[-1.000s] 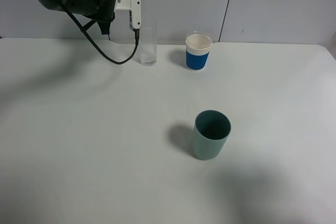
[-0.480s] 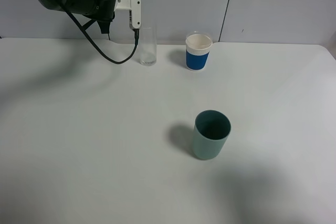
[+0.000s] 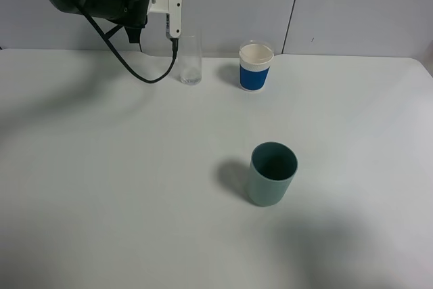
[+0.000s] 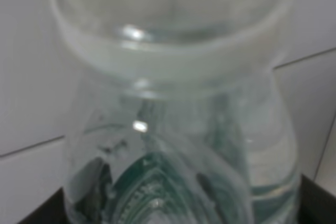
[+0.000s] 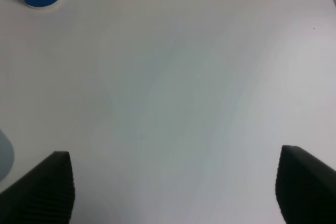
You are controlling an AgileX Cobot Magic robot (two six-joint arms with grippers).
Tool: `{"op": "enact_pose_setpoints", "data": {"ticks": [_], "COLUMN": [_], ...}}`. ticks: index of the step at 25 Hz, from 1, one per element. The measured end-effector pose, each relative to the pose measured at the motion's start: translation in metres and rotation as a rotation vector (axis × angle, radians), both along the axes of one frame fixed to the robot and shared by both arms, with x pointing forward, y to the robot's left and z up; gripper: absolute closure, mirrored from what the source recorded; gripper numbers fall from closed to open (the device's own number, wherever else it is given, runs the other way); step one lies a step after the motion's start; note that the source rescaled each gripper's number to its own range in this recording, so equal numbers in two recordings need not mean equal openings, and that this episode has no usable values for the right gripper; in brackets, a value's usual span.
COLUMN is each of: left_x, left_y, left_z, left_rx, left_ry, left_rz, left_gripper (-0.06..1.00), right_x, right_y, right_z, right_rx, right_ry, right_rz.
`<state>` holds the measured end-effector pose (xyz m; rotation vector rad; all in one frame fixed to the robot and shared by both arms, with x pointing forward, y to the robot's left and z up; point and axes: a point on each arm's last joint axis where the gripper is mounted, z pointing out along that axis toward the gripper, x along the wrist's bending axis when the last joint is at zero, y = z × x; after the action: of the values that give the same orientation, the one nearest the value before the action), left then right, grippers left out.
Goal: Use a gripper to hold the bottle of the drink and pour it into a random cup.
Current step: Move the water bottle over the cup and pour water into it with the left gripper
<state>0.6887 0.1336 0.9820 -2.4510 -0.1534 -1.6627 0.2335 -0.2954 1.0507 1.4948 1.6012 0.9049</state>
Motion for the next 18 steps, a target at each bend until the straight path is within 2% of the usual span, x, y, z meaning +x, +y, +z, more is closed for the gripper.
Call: {"op": "enact_pose_setpoints", "data": {"ticks": [18], "left_x": [0.0001], "left_y": [0.0000], "left_z": [0.0001], "left_rx": [0.012], "left_ry": [0.001], "left_rz": [-0.005], "left_gripper": [0.91], "right_x": [0.0000], "right_y": [0.0000], "right_z": [0.0000], "right_rx": [0.000], "right_ry": [0.000], "right_rz": [0.000]}}
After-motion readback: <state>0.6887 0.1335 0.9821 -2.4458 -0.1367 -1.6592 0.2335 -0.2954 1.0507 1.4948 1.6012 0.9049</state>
